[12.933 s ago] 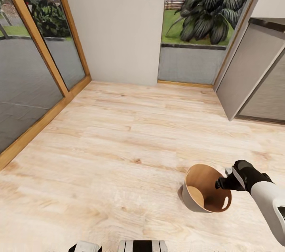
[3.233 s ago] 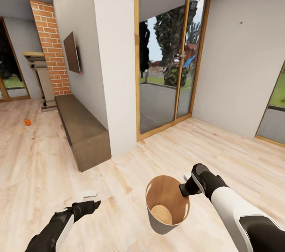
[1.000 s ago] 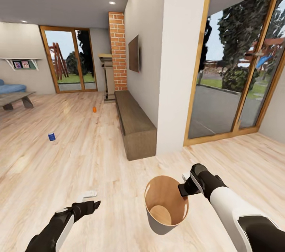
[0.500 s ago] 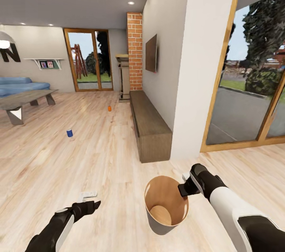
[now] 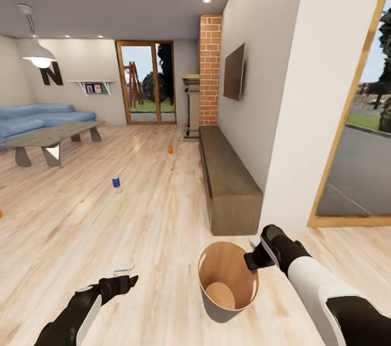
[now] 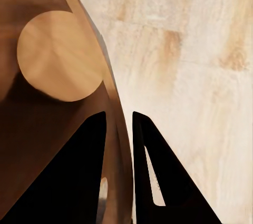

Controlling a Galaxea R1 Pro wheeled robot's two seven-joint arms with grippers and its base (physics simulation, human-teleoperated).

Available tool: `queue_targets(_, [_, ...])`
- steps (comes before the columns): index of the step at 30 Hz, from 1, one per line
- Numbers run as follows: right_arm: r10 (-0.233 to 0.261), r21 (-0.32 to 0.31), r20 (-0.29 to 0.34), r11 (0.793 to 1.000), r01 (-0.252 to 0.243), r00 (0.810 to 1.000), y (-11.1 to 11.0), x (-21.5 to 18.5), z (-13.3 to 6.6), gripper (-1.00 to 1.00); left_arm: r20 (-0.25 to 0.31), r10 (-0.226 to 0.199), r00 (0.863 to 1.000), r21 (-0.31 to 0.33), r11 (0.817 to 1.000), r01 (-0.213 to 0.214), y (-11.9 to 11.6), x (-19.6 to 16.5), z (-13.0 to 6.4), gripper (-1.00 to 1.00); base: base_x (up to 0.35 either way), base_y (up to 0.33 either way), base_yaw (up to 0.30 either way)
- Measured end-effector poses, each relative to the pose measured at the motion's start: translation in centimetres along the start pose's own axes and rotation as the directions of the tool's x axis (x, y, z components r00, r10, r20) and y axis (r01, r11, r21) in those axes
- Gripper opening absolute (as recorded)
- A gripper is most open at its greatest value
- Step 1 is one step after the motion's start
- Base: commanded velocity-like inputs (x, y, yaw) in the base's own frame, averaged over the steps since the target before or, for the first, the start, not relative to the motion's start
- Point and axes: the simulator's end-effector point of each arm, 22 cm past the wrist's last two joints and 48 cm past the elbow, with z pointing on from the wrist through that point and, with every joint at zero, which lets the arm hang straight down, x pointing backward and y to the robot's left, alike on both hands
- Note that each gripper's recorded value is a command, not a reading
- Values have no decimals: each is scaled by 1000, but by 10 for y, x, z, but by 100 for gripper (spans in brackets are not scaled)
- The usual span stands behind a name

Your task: Put the three can of soda from the living room inside the tash can in the kitchen.

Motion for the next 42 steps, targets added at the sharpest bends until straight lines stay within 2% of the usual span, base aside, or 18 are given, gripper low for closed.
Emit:
queue_targets(12, [-8,-16,2,1000,8,1000,13,-2,1,-100,-1,-1,1000,0,1000,1,0,0,0,100,328,0,252])
queue_targets(32, [-19,-20,10,1000,19,1000,19,-4,2,-100,-1,-1,1000,0,1000,1,0,0,0,100,328,0,251])
queue_targets(42, [-18,-21,12,1000,18,1000,18,-5,2,-100,-1,-2,1000,0,1000,2,0,0,0,100,328,0,67])
